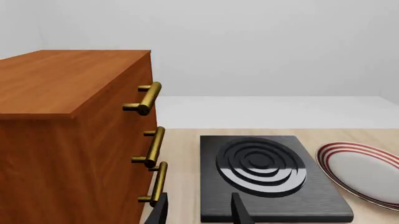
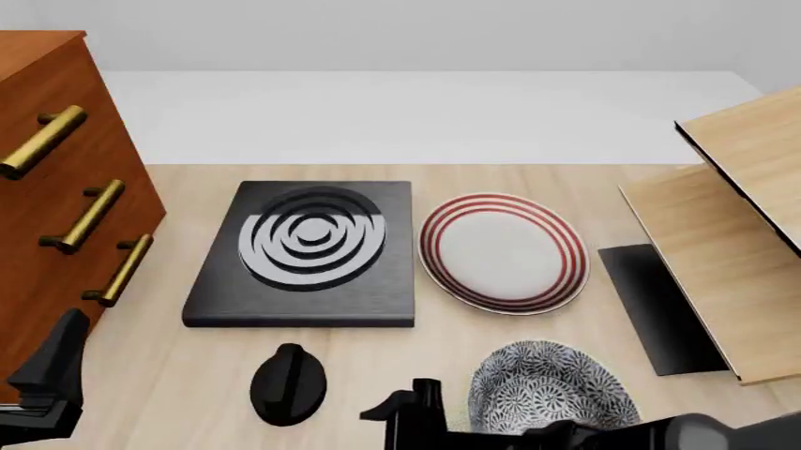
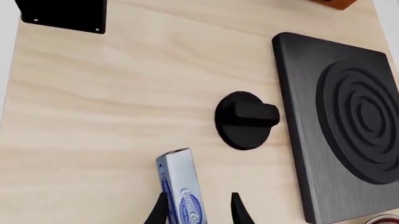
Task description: Pick up the cream cheese and put it in the bowl.
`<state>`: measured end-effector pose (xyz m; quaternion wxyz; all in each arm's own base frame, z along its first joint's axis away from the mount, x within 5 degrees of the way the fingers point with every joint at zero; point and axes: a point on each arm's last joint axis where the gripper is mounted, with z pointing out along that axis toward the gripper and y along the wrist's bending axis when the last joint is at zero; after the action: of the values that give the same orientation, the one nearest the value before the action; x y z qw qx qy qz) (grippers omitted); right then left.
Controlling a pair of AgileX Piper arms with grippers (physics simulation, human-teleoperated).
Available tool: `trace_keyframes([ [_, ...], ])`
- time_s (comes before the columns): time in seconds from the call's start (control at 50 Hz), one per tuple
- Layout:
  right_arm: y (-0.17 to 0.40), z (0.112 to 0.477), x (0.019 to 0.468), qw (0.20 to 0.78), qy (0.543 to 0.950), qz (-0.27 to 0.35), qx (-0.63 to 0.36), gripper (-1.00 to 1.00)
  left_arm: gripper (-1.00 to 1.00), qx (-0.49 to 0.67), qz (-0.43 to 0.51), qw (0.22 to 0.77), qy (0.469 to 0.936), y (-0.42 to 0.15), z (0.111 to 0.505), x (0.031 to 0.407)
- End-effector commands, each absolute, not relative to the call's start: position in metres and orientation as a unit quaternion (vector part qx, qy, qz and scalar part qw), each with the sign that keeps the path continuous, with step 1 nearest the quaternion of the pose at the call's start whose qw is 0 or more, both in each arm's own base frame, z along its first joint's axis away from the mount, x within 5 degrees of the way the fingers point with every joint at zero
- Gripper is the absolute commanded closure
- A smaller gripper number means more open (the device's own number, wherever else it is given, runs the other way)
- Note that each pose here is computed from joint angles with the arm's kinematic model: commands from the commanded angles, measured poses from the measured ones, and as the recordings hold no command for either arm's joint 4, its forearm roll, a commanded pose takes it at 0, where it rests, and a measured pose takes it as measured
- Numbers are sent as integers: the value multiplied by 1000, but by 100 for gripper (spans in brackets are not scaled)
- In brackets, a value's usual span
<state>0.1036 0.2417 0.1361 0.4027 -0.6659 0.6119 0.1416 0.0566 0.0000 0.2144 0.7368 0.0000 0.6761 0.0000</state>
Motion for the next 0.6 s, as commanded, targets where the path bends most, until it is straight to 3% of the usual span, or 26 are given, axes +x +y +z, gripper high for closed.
trace_keyframes([
  [0.02, 251, 125, 104, 393, 617, 145, -666, -100, -100, 0, 0, 737, 676, 0, 214, 57],
  [0.44, 254, 110, 103, 381, 627, 148, -663, -100, -100, 0, 0, 737, 676, 0, 214, 57],
  [0.46, 253, 110, 104, 382, 626, 148, -663, 100, -100, 0, 0, 737, 676, 0, 214, 57],
  [0.6, 252, 112, 103, 384, 624, 147, -664, 100, -100, 0, 0, 737, 676, 0, 214, 57],
])
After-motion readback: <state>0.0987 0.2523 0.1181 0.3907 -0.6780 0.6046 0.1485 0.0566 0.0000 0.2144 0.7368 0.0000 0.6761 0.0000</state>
